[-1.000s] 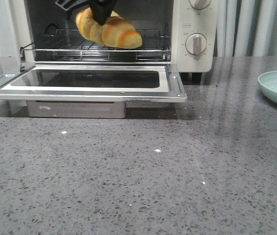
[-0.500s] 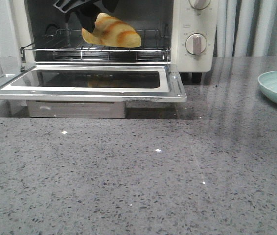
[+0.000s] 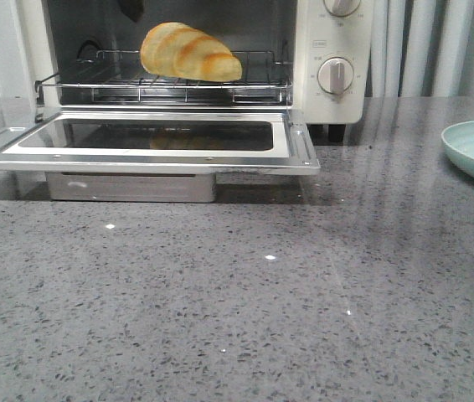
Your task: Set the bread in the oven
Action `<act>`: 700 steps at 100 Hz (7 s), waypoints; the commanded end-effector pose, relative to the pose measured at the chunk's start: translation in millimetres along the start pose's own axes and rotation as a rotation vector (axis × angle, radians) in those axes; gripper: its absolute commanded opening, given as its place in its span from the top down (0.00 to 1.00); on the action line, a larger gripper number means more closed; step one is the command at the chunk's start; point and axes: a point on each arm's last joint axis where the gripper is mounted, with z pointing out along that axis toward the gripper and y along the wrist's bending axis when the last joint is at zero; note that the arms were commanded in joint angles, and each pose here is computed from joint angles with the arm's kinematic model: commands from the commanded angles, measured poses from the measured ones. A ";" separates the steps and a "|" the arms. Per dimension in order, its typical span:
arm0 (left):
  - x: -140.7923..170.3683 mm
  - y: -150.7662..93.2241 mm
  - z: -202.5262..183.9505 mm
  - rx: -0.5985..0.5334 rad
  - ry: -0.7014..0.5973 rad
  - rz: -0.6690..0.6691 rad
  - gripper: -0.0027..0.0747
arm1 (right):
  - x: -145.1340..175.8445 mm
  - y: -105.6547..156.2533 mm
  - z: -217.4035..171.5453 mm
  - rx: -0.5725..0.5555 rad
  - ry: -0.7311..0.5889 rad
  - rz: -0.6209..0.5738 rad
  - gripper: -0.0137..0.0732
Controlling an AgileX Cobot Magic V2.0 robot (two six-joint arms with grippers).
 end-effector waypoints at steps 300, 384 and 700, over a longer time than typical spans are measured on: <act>102.4 11.7 -2.8 -0.018 0.027 -0.086 0.99 | 220.9 -18.3 -165.0 0.016 0.015 0.269 0.92; 102.4 11.7 -2.8 -0.018 0.027 -0.086 0.99 | 228.7 -16.3 -165.0 0.009 0.106 0.294 0.92; 102.4 11.7 -2.8 -0.018 0.027 -0.086 0.99 | 445.7 62.6 -185.4 0.485 -0.242 0.842 0.92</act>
